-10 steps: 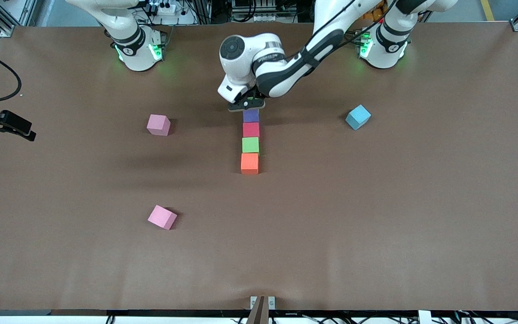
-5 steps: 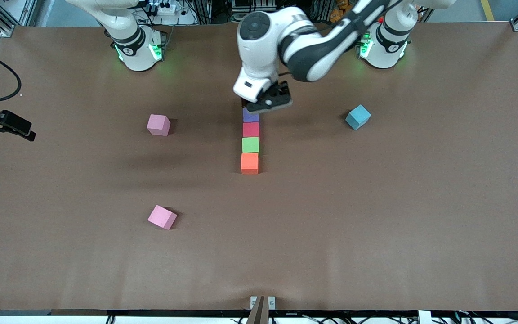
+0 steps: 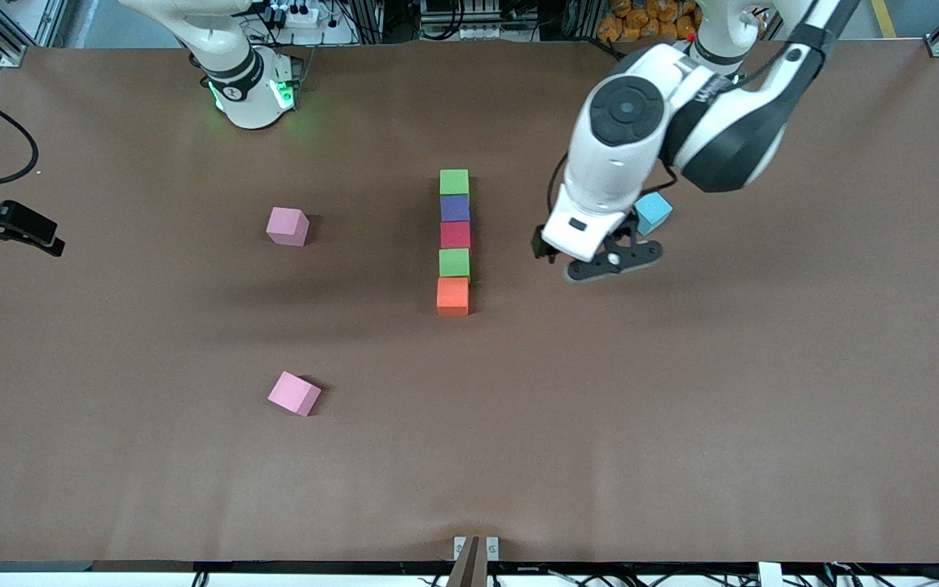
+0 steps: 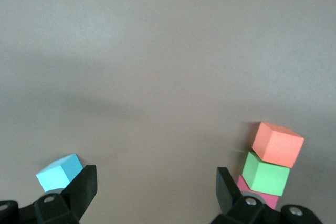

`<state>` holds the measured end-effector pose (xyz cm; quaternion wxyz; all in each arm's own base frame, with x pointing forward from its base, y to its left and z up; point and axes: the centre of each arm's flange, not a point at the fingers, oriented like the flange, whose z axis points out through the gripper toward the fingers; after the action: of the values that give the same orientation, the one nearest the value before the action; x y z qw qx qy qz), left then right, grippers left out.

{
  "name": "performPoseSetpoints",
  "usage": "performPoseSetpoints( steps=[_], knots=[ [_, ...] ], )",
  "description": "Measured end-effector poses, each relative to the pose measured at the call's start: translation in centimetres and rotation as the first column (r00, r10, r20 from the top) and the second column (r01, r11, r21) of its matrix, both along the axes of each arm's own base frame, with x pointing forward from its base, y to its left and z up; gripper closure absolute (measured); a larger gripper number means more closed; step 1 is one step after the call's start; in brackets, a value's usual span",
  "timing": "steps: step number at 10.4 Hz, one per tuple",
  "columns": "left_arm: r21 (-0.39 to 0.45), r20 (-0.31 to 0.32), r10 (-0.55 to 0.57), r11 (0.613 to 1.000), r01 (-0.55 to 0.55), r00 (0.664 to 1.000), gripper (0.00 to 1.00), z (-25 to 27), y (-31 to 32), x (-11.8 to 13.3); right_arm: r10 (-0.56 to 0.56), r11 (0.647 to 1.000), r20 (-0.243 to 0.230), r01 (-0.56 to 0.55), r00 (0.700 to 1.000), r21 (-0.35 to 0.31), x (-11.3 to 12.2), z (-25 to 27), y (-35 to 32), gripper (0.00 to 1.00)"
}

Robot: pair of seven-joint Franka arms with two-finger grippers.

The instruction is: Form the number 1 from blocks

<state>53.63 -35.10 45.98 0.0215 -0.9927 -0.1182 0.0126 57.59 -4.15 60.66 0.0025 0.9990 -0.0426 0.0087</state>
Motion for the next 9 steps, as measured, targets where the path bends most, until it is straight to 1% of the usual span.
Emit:
performPoseSetpoints(
  steps=[3,6,9],
  knots=[
    [0.025,-0.024,-0.006,1.000,0.007,1.000,0.00,0.6,5.2,2.3,0.000,1.000,0.000,0.000,1.000,0.000,0.0,0.0,0.0,0.00],
    [-0.004,-0.049,-0.054,0.999,0.053,0.997,0.00,2.2,12.6,4.3,0.000,1.000,0.000,0.000,1.000,0.000,0.0,0.0,0.0,0.00],
    [-0.002,-0.054,-0.084,0.996,0.084,0.995,0.00,3.6,18.2,3.6,-0.001,1.000,0.000,0.001,1.000,0.000,0.0,0.0,-0.1,0.00]
  ],
)
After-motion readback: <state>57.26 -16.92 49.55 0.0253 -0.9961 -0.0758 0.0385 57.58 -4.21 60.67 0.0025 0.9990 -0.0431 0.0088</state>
